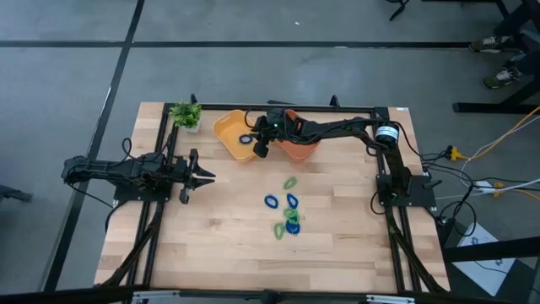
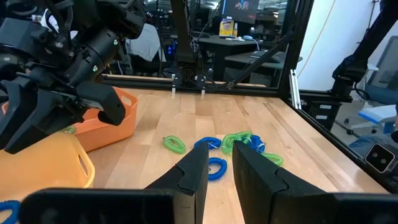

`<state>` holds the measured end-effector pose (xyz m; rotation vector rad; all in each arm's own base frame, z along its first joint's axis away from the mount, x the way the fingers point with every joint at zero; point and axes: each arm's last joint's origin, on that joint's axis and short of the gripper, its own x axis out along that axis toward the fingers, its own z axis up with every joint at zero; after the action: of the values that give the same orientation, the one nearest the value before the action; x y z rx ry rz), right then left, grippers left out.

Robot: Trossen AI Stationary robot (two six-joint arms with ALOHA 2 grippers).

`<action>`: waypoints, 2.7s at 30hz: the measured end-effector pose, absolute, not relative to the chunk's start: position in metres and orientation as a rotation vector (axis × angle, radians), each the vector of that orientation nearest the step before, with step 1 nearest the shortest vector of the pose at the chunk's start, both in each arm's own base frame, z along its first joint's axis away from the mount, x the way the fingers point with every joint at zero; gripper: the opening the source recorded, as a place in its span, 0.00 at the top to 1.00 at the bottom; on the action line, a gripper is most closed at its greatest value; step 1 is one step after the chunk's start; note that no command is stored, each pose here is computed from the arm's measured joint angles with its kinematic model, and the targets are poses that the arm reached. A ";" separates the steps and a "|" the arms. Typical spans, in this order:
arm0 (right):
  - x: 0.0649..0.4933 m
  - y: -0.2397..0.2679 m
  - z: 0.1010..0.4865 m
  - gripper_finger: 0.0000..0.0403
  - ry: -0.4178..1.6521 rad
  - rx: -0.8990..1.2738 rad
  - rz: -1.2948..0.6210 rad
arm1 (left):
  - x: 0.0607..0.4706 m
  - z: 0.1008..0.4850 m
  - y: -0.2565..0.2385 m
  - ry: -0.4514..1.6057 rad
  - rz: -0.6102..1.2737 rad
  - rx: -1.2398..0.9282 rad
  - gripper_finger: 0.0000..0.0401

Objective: Sort spring keychains
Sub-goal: Put the green spring keychain into the orange bin

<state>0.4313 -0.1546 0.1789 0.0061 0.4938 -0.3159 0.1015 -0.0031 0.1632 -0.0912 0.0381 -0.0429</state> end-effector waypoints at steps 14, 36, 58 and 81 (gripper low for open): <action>0.454 -0.135 0.221 0.79 0.453 0.006 -0.183 | 0.101 0.163 -0.003 0.038 -0.043 -0.091 0.83; 0.451 -0.053 0.256 0.79 0.929 0.030 0.084 | 0.101 0.163 -0.003 0.038 -0.043 -0.091 0.83; 0.424 -0.005 0.240 0.79 1.275 -0.024 0.225 | 0.101 0.163 -0.003 0.038 -0.043 -0.091 0.83; 0.384 -0.004 0.203 0.79 1.664 0.066 0.201 | 0.101 0.163 -0.003 0.038 -0.043 -0.091 0.83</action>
<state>0.3842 -0.0036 0.2031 0.0660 1.6640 0.2011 0.1015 -0.0031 0.1632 -0.0912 0.0382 -0.0429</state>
